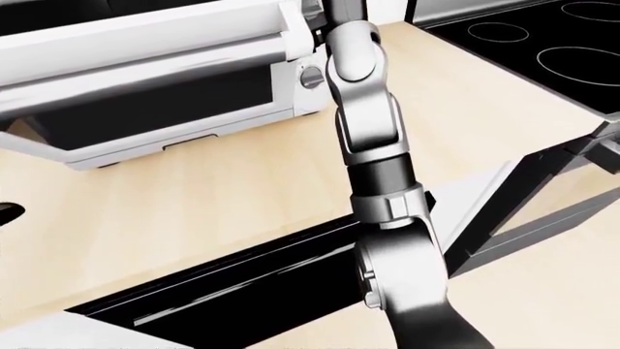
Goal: Close the toaster oven door.
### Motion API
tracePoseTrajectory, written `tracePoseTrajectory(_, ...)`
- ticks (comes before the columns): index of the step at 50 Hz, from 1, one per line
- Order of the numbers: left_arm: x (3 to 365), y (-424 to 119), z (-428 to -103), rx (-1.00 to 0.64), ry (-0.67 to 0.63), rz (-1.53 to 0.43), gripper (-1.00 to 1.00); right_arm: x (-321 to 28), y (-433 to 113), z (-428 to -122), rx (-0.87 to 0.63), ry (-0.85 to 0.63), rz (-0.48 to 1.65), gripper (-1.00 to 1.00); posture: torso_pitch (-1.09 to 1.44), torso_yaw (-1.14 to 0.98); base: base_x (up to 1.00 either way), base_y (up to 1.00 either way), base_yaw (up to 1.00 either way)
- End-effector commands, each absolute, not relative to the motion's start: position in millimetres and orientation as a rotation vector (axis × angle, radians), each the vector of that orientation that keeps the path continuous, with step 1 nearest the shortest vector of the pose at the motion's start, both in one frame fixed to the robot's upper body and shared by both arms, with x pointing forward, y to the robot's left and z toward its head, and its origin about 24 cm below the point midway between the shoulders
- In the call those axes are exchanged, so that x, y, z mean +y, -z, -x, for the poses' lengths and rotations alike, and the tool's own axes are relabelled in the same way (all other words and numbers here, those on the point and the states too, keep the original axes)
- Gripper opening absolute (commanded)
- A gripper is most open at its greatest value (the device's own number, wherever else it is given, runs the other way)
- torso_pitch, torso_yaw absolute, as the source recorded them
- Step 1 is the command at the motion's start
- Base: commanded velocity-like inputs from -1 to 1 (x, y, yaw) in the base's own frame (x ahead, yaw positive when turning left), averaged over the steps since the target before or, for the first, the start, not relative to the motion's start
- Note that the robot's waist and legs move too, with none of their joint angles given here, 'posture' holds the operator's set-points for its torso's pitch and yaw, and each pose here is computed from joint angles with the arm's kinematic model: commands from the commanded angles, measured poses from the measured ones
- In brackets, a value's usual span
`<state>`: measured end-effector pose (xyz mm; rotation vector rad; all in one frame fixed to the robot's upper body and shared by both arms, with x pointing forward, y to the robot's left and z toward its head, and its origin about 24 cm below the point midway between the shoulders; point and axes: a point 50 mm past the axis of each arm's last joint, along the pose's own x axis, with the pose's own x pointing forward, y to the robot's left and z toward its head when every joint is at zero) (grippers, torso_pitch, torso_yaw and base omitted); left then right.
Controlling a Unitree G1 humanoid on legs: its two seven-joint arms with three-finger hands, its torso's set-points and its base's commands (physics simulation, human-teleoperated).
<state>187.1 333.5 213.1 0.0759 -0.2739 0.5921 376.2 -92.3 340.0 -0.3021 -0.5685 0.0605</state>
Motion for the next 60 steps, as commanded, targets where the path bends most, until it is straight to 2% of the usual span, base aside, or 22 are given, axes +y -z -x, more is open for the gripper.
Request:
tracePoseTrajectory(1,329,-227,-182,-0.346,-0.586,-0.117,1.00,-81,-381,-353,-0.758,-0.086,0.263,1.00,0.00,0.00,0.00,0.00,0.00)
tracePoseTrajectory(17,308,-213,-169,-0.365,-0.560,-0.107,1.00,-81,-382,-356,-0.757,-0.084,0.271,1.00,0.00,0.00,0.00,0.00,0.00)
tracePoseTrajectory(29,285,-201,-169,-0.335,-0.490,-0.079,1.00,-84,-385,-357,-0.760,-0.075,0.274,1.00,0.00,0.00,0.00,0.00,0.00)
tracePoseTrajectory(41,246,-210,-164,-0.364,-0.345,-0.086,1.00,-86,-387,-358,-0.762,-0.069,0.275,1.00,0.00,0.00,0.00,0.00,0.00)
tracePoseTrajectory(60,215,-204,-172,-0.333,-0.198,-0.001,1.00,-84,-391,-356,-0.770,-0.074,0.273,1.00,0.00,0.00,0.00,0.00,0.00)
